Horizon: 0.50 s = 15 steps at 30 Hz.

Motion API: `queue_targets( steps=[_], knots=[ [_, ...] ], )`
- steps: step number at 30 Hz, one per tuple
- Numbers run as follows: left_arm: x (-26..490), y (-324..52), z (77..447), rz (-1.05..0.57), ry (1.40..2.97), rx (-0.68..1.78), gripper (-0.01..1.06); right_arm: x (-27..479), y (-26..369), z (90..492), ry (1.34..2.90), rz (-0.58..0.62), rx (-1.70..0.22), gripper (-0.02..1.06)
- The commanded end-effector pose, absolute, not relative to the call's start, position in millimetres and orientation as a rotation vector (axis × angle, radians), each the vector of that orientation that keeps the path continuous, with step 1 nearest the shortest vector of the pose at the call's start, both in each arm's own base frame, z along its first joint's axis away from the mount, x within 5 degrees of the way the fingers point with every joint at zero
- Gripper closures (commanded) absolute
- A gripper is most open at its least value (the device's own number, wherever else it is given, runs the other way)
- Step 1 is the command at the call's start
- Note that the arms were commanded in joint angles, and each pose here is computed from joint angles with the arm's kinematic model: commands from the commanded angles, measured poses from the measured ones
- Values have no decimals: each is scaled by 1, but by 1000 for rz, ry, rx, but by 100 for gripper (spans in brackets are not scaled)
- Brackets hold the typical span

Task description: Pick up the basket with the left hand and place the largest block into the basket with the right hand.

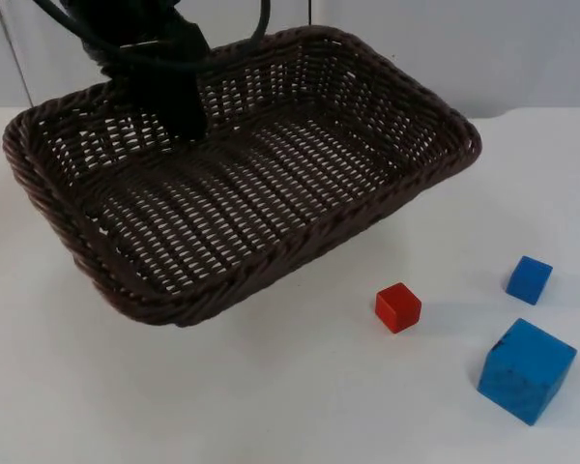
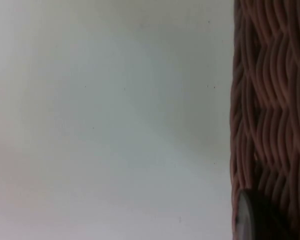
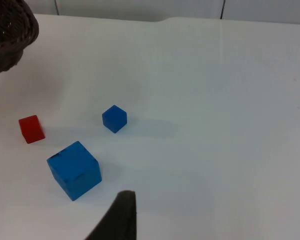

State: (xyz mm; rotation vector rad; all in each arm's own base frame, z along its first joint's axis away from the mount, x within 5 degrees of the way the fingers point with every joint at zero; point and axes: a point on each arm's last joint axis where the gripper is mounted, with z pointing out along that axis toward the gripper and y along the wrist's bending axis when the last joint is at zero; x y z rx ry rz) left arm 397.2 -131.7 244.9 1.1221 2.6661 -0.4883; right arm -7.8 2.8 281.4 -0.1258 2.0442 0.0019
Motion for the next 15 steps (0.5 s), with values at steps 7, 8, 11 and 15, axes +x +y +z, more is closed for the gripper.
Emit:
queue_targets(
  steps=[7,8,11,15],
  knots=[
    [386,-131,266,-528,2666,1031,105,-8,3,280,2043,-3,-127,-1],
    [382,-128,268,-527,2670,1028,105,-8,3,280,2043,-3,-127,-1],
    [372,-113,266,-598,2700,952,105,-8,3,280,2043,-5,-127,-1],
    [365,-95,264,-724,2710,819,105,-8,3,280,2043,-8,-127,-1]
  ],
)
